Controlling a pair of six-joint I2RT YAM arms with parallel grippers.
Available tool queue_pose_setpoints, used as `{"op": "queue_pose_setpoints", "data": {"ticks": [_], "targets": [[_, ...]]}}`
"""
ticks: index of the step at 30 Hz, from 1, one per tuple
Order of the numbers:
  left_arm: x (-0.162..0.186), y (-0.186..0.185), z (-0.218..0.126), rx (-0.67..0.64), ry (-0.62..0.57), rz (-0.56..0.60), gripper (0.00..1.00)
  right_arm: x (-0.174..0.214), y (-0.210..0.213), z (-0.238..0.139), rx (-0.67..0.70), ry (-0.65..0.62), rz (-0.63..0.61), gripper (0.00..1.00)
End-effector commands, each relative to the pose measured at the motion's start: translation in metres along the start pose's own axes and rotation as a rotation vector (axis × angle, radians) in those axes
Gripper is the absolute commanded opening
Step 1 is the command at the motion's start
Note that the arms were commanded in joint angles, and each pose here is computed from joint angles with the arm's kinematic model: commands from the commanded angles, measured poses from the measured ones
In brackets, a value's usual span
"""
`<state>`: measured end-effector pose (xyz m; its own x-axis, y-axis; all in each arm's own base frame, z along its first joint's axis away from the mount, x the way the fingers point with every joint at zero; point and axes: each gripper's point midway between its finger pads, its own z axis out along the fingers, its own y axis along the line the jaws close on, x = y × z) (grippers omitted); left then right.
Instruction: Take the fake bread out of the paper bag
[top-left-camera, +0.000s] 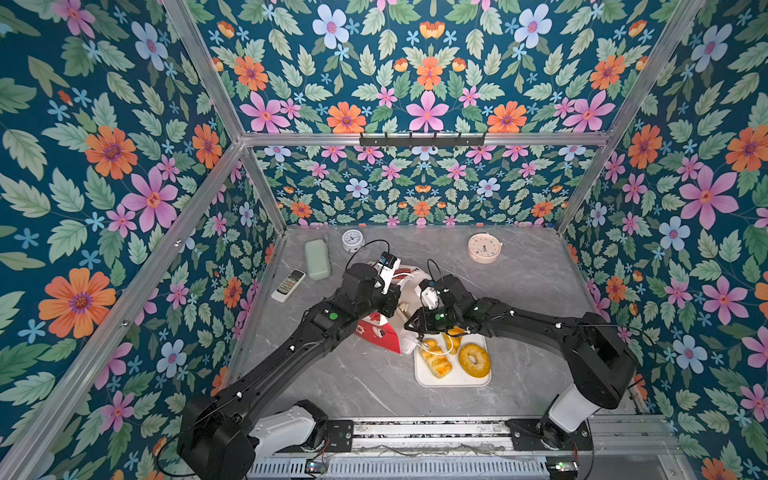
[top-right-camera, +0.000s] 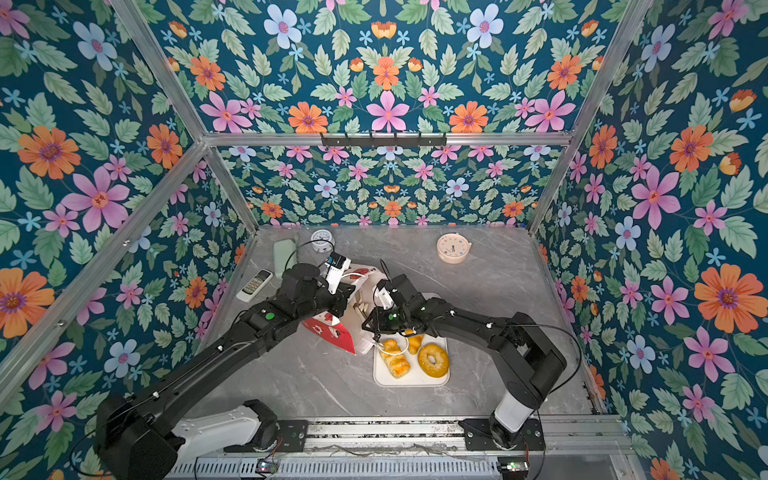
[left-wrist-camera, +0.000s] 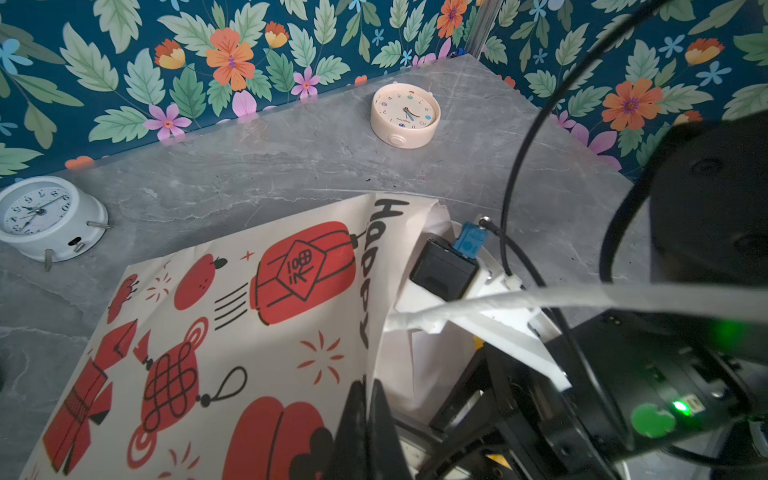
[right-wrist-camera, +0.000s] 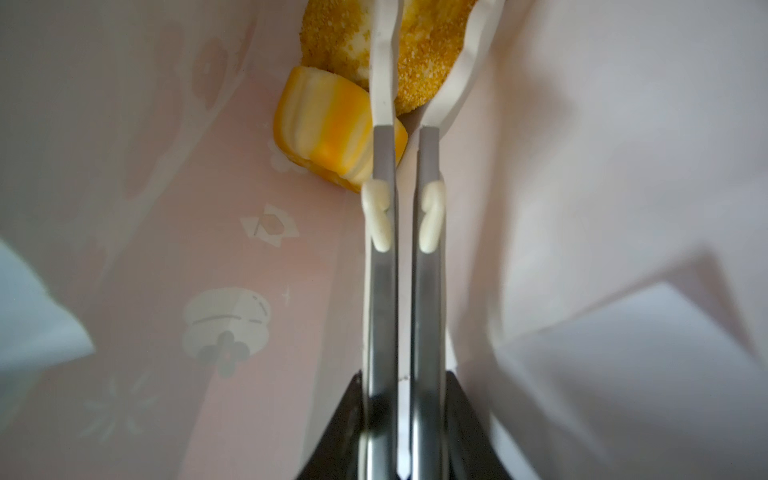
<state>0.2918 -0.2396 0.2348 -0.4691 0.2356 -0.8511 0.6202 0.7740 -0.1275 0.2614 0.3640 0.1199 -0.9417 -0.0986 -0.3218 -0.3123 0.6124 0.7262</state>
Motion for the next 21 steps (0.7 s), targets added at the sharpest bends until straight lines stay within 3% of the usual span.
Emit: {"op": "queue_pose_setpoints", "data": {"ticks": [1, 21], "targets": [[-0.002, -0.006, 0.002, 0.027, -0.009, 0.010, 0.00, -0.006, 0.009, 0.006, -0.048, 0.003, 0.000, 0.31], [-0.004, -0.009, -0.001, 0.032, -0.018, 0.029, 0.00, -0.009, 0.022, 0.008, -0.152, 0.049, 0.053, 0.38]]}}
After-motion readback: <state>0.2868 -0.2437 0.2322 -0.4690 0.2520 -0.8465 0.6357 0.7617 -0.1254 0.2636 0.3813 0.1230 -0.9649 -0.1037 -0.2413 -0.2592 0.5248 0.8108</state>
